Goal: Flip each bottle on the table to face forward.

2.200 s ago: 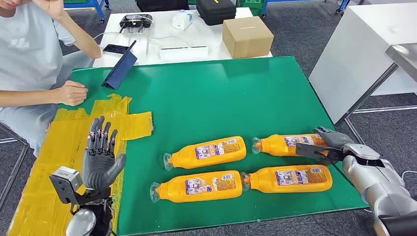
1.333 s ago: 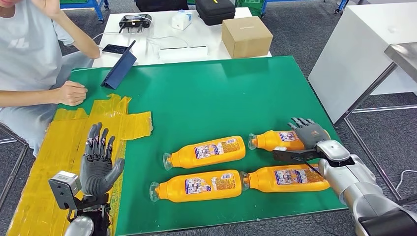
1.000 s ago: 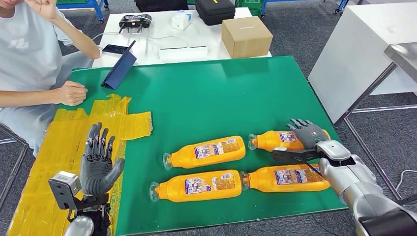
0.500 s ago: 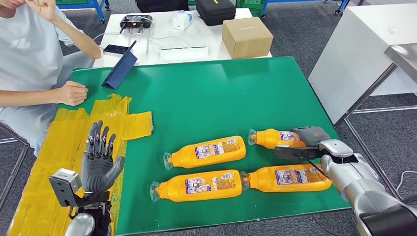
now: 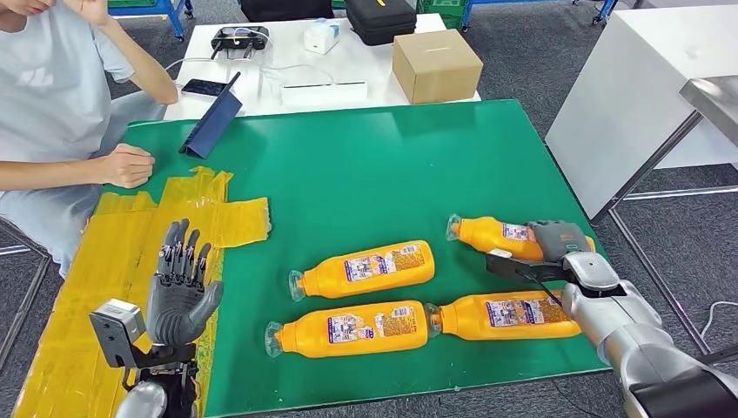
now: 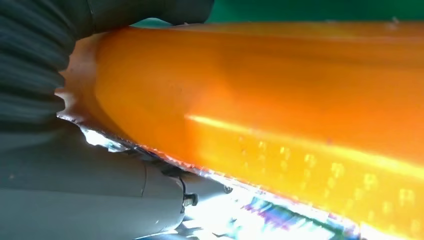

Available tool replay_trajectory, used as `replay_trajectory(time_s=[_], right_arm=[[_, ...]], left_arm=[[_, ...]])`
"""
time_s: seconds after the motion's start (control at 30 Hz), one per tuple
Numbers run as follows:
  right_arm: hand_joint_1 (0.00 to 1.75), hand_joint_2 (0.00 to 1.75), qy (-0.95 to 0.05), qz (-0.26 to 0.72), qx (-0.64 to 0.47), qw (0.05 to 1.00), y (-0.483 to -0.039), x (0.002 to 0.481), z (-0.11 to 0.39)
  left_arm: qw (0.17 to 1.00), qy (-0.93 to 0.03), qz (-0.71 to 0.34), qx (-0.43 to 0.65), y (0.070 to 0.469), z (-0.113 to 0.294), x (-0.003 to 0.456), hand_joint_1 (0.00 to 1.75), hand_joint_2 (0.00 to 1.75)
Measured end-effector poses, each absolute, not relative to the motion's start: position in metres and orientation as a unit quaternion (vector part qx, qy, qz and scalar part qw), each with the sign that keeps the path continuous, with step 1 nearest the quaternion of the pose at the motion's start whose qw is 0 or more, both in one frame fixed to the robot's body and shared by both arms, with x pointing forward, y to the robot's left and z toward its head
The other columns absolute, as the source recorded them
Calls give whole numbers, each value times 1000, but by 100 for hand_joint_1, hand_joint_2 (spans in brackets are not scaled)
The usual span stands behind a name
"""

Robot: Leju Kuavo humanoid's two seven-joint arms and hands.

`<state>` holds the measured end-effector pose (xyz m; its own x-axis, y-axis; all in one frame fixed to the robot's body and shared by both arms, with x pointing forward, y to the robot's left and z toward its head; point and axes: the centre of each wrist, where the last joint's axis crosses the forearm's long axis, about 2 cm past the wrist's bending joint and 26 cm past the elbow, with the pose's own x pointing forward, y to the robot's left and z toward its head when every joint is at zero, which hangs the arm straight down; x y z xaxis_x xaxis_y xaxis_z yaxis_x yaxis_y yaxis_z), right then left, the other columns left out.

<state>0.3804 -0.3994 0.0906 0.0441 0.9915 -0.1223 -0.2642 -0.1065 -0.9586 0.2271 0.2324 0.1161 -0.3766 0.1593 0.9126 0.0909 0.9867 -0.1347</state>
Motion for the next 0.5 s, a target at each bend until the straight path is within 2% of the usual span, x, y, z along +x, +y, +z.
replay_trajectory(time_s=[0.2,0.5], right_arm=[[173,175,-548,393,-485,557,-369,381,106],[175,175,-714,187,-445,507,-334,364,140]], left_arm=[[564,-820,13,-93,229,118,224,0,175],[565,-818,-24,-107,221,121,226,0,175]])
